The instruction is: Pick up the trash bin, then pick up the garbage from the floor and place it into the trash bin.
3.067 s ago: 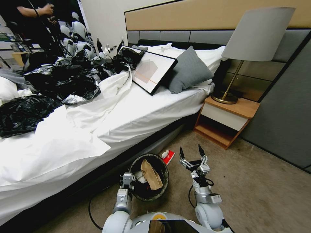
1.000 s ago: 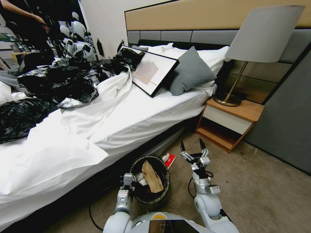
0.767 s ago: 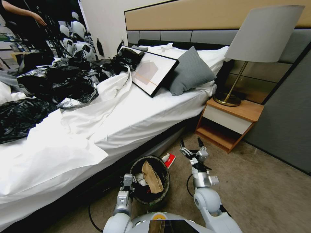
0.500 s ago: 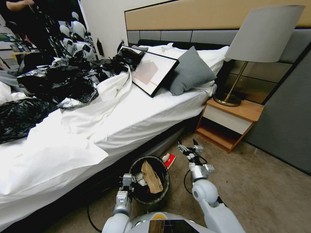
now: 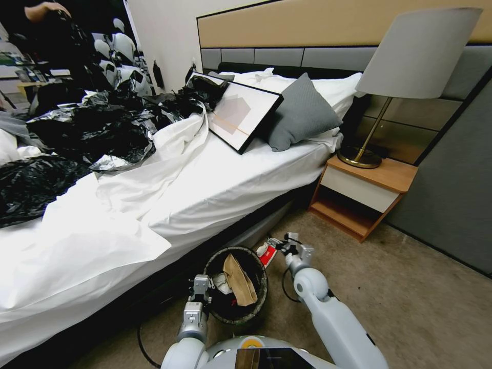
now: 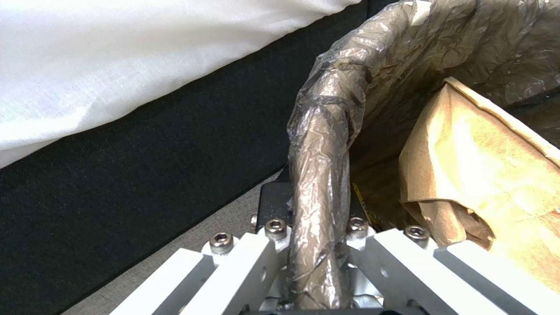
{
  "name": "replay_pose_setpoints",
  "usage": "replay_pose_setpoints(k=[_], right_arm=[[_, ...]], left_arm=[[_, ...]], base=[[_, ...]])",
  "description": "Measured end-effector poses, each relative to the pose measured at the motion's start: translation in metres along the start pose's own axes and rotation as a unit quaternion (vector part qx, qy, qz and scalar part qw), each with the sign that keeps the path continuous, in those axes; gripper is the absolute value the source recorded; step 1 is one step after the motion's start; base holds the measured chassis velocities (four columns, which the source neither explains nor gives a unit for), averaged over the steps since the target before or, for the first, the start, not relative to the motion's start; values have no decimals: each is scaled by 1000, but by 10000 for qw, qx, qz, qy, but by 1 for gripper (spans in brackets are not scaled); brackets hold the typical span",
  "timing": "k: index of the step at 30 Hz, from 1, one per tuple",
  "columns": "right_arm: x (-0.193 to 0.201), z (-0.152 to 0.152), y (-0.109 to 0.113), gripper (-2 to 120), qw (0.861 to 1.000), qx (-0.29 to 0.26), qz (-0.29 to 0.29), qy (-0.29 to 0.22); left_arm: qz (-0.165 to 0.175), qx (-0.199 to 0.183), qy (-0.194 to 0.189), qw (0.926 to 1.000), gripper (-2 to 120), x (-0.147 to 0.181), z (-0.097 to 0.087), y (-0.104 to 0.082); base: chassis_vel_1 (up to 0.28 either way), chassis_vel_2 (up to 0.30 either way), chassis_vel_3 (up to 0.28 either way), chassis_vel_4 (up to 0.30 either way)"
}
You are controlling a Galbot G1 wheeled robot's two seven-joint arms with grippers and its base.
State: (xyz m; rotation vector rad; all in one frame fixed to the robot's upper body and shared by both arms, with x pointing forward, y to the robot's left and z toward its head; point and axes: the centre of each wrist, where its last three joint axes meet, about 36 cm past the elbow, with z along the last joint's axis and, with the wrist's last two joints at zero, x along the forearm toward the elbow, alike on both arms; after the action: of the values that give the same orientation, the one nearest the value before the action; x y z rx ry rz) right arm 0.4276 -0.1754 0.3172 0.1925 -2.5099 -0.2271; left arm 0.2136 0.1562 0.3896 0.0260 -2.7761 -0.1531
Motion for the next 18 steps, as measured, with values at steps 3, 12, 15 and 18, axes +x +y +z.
replay_pose_setpoints(k=[3,12,15,18], right_arm=[[-18,9,-5,100,9996,64,25,262],[-57,29,-9,100,9983,205,-34,550],[-70,36,-11,100,9979,247,-12,599],[-79,40,-12,100,9976,254,-22,642]], left_arm=[[-8,5,4,10000,1,-1,1,0],[-41,16,42,10000,1,-3,4,-2],[-50,22,48,10000,1,-3,4,-2],[-59,21,56,10000,1,-3,5,-2]], base=[[0,0,0,0],[0,0,0,0],[0,0,0,0],[0,0,0,0]])
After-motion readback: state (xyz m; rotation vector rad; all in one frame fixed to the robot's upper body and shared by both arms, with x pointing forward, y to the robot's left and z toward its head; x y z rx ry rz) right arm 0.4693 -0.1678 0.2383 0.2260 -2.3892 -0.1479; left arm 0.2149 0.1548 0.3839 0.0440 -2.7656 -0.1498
